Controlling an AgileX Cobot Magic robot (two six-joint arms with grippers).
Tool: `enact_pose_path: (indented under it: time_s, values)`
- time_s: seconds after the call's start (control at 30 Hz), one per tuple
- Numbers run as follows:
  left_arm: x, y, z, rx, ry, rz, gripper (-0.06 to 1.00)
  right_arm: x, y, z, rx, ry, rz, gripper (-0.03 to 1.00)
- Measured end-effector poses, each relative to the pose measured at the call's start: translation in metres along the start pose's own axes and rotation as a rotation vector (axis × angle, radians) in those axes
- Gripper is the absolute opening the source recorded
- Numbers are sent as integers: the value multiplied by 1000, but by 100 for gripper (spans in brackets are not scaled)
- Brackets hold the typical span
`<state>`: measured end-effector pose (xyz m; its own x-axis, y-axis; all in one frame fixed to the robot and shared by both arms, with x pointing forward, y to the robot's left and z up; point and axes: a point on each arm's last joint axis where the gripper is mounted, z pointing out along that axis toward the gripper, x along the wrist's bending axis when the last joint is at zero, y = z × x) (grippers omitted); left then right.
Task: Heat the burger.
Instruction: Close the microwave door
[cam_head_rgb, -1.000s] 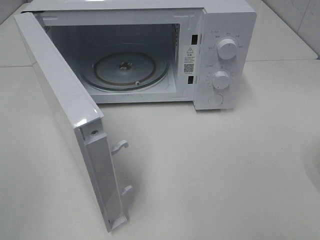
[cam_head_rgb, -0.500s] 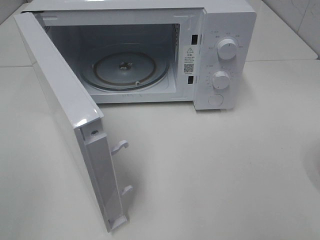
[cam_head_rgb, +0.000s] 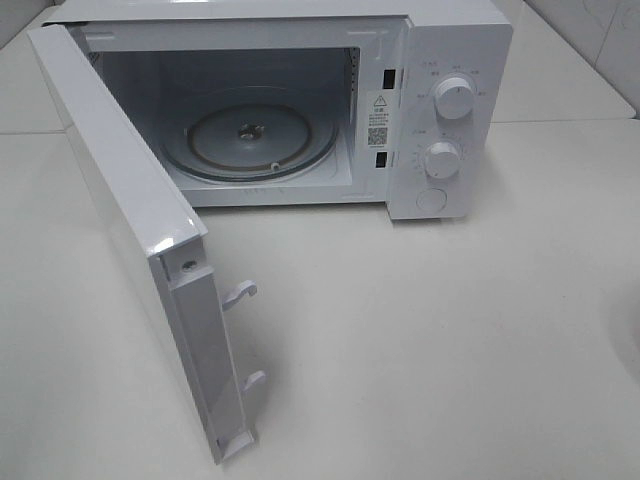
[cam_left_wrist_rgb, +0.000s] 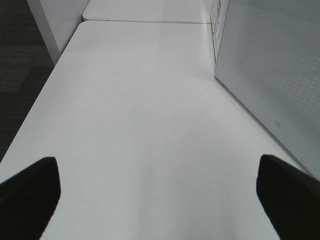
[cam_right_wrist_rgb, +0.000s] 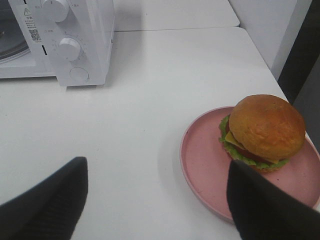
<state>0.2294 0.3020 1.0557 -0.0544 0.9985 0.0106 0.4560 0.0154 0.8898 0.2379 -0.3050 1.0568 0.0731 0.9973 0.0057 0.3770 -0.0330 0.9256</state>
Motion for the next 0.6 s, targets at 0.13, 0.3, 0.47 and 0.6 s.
enact_pose_path:
  time_s: [0.13, 0.3, 0.47, 0.6]
  values:
    - [0, 0, 0, 0, 0, 0, 99, 0, 0, 0, 0, 0, 0, 76]
    - [1, 0, 0, -1, 7, 4, 99, 0, 0, 0, 0, 0, 0, 76]
    - [1, 1, 0, -9, 9, 5, 99, 0, 0, 0, 0, 0, 0, 76]
    - [2, 7, -2, -53, 17, 9, 98, 0, 0, 0, 0, 0, 0, 76]
